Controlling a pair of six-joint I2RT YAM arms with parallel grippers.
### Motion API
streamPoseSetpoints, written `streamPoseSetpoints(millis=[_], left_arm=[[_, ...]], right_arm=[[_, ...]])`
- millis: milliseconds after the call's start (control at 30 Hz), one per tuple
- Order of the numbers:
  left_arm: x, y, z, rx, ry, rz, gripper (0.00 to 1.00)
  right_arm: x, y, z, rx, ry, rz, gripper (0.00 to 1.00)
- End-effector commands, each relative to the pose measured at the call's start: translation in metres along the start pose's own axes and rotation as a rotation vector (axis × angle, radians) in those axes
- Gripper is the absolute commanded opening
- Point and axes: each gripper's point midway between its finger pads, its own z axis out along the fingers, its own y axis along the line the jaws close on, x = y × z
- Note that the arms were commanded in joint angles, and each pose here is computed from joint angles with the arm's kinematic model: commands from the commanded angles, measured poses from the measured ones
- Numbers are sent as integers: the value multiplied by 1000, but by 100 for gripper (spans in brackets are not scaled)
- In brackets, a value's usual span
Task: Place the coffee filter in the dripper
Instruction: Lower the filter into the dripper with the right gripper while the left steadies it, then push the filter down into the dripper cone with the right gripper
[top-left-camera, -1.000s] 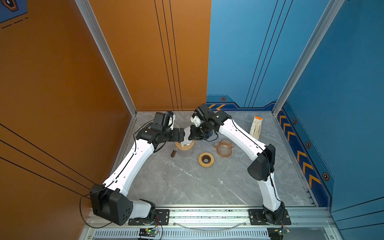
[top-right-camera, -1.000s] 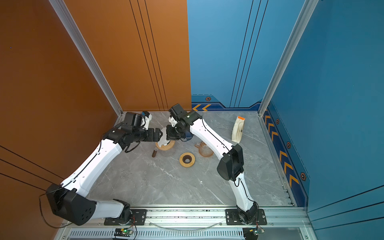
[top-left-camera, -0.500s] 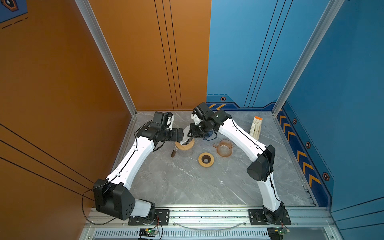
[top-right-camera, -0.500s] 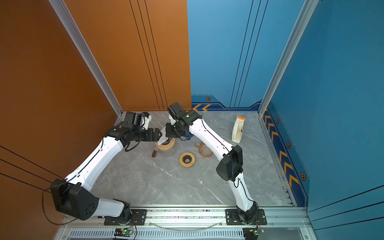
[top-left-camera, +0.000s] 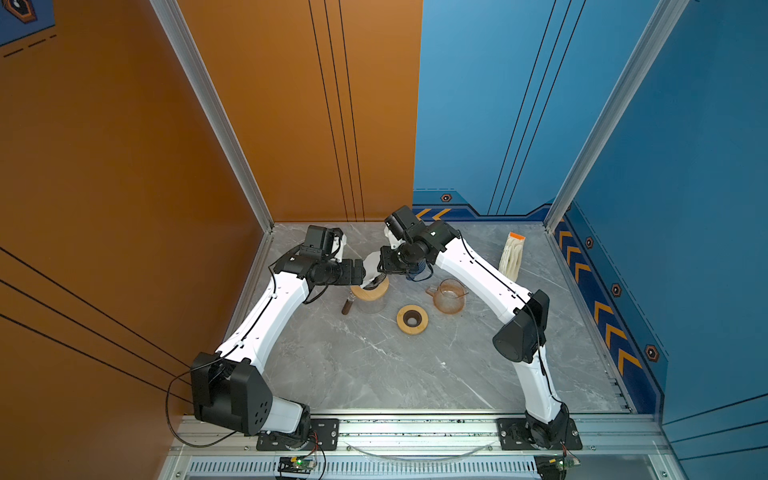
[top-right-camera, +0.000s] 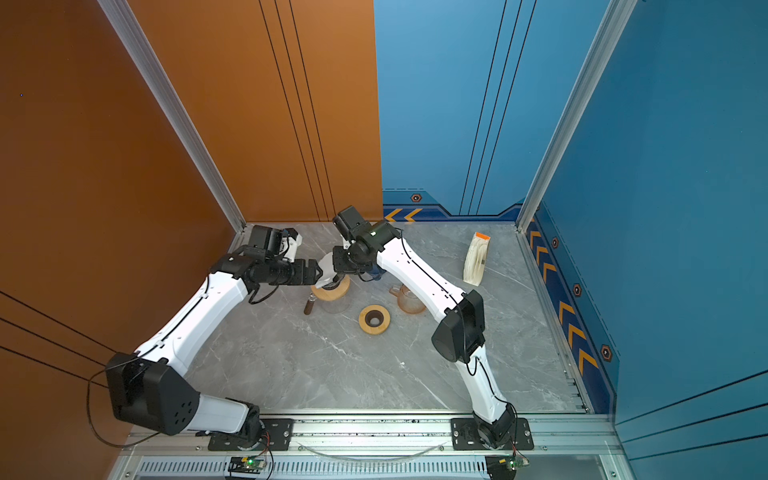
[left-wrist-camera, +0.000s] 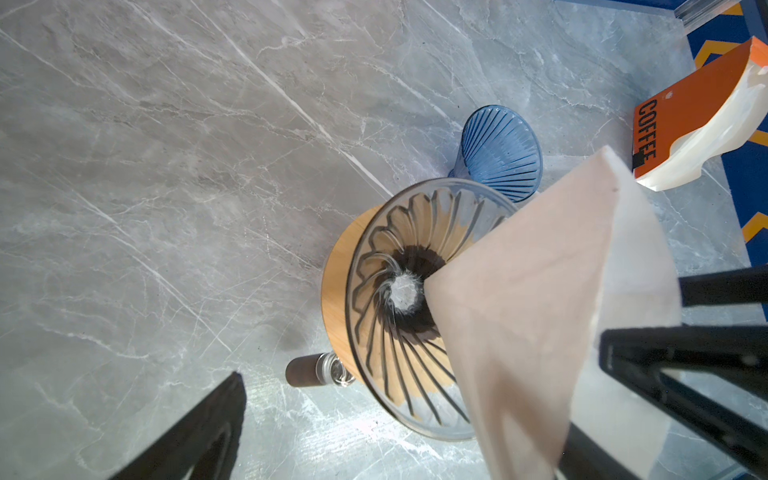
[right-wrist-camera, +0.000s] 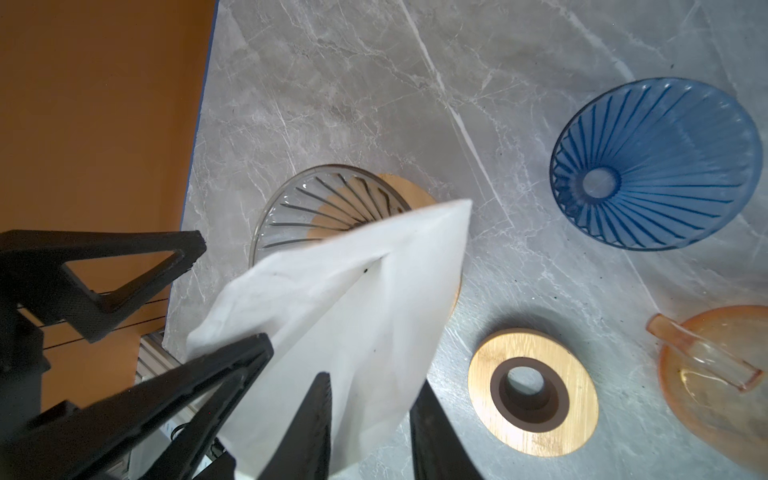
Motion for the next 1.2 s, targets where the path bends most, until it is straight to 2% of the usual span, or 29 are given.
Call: streamPoseSetpoints(millis=[0,533,867,1167], left_arm=[[10,3,5,17,35,-2,96],[23,14,12,12,100,-34,95],[25,12,19,24,136,-41,95],[25,12,8,13,150,-33,95]], right_arm=[[1,-9,9,52,7,-15,31],[0,-15,25,88,11,-30,38],[-3,-18,37,95,15,-39,38],[1,-18,46,83,41,-63,41]])
